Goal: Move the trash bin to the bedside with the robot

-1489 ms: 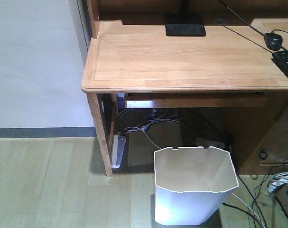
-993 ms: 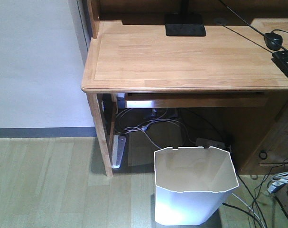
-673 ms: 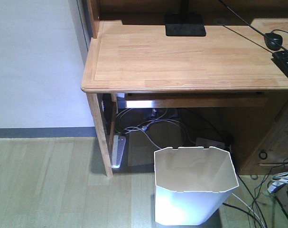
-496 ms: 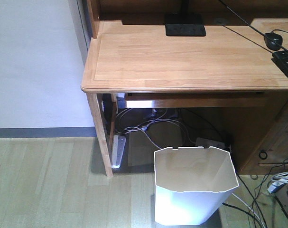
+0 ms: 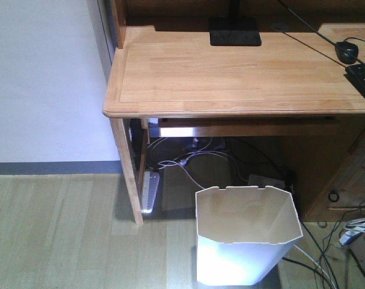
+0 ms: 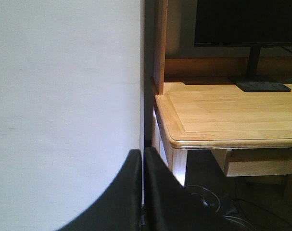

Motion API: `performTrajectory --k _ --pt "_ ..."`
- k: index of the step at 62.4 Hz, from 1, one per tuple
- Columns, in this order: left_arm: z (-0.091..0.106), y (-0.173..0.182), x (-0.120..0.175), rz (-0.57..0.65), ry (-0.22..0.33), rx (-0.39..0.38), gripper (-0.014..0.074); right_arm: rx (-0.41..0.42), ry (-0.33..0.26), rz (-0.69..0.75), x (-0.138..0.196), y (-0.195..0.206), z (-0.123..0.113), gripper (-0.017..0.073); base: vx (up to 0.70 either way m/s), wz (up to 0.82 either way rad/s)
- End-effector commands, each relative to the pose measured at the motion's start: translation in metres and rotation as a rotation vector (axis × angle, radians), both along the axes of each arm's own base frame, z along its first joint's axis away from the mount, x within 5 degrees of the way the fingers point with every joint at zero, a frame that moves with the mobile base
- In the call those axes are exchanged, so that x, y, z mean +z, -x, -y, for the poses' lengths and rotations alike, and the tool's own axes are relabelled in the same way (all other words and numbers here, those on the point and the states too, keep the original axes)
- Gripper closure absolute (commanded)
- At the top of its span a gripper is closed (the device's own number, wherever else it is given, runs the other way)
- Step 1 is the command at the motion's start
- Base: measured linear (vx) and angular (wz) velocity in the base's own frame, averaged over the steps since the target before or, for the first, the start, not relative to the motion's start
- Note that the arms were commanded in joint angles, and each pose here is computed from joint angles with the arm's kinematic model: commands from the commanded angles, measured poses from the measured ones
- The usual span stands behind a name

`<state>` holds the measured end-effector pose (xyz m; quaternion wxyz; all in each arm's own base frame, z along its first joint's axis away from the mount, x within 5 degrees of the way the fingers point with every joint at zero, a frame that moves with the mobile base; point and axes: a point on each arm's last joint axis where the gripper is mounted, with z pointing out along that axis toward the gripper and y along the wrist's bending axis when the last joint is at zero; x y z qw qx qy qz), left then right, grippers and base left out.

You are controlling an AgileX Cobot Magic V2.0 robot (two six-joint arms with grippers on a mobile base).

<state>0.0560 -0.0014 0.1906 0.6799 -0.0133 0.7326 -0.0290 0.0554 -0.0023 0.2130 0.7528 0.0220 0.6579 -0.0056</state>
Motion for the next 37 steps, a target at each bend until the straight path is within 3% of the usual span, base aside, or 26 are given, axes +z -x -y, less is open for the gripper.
performTrajectory --k 1,19,37 --pt "0.0 -0.001 -0.002 0.059 0.014 -0.004 0.0599 -0.01 0.037 0.118 0.03 0.003 0.0 0.057 0.0 0.0" --pt "0.0 -0.001 -0.002 0.059 0.014 -0.004 0.0599 -0.007 0.044 -0.146 0.058 -0.028 0.001 0.057 0.0 0.0" --pt "0.0 -0.001 -0.002 0.059 0.014 -0.004 0.0599 -0.001 0.035 -0.401 0.049 -0.063 0.003 0.057 0.0 0.0"
